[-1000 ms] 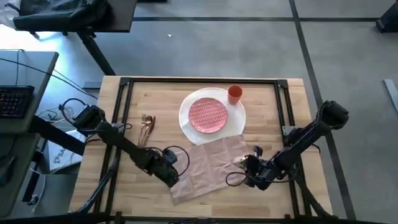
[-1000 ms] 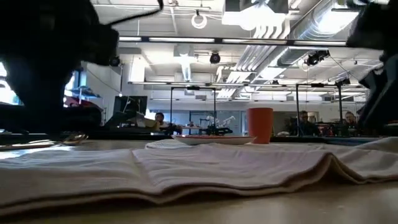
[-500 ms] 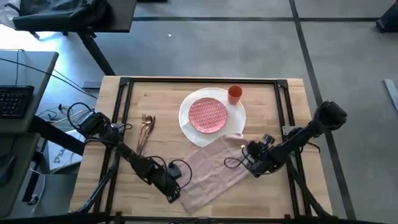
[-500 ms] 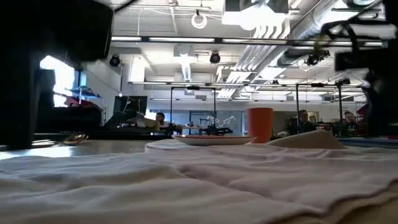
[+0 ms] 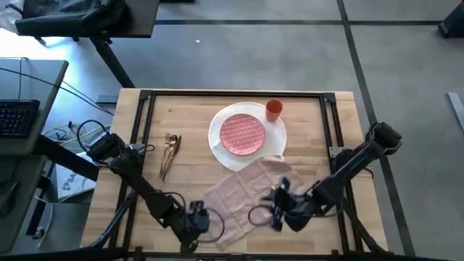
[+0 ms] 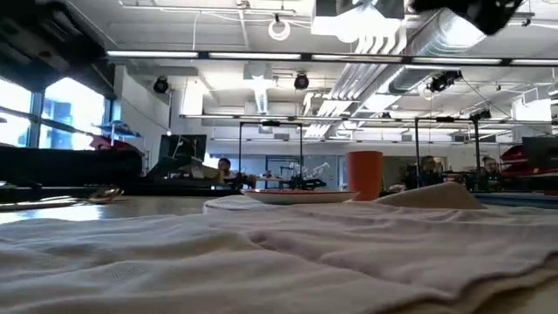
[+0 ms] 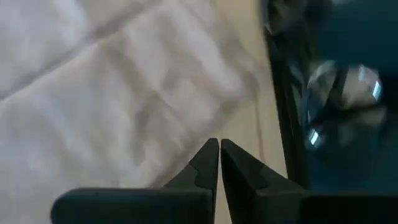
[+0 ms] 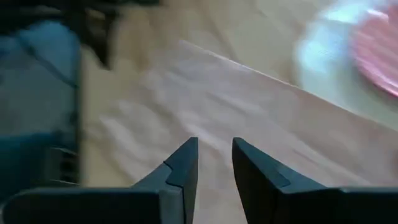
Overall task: Set table place
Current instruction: Fold the napkin
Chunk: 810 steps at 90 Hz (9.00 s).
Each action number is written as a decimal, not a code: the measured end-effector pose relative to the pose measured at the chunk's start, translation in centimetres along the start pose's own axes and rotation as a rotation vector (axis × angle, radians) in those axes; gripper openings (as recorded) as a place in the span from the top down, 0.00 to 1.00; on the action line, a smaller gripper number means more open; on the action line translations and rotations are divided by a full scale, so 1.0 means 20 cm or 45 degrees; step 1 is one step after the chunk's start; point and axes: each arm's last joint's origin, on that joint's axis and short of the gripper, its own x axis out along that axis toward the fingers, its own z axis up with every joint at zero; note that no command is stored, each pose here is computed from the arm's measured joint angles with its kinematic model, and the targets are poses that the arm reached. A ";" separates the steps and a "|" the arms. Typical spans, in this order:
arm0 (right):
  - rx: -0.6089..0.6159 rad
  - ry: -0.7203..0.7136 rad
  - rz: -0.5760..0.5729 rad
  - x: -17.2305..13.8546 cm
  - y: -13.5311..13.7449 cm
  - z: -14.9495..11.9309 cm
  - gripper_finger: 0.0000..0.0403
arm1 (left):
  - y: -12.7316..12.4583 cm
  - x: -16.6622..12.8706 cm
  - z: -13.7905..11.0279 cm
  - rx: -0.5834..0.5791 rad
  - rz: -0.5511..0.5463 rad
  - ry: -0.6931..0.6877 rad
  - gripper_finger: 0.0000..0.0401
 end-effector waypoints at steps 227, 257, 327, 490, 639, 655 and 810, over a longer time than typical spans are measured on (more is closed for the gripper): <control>0.223 -0.157 -0.183 0.44 0.28 -0.16 0.55 | 0.54 -0.02 0.46 0.268 0.250 0.009 1.00; 0.174 0.011 -0.254 0.07 0.30 -0.26 0.70 | 0.50 -0.08 0.60 0.083 -0.012 -0.227 1.00; 0.172 0.078 -0.451 0.16 0.17 -0.22 0.48 | 0.90 0.02 0.76 -0.074 0.257 -0.295 1.00; 0.018 0.329 -0.906 -0.05 -0.26 -0.38 1.00 | 1.17 0.03 0.84 0.033 0.387 -0.503 1.00; 0.048 -0.041 -0.414 -0.34 -0.07 -0.48 0.68 | 1.55 0.37 0.93 0.046 0.132 -0.566 0.95; 0.089 -0.042 -0.459 -0.22 -0.06 -0.51 0.68 | 1.56 0.34 0.97 0.061 0.143 -0.634 0.76; 0.166 0.233 0.101 -0.08 0.02 -0.58 0.68 | 0.43 0.28 0.54 -0.034 0.001 0.189 0.69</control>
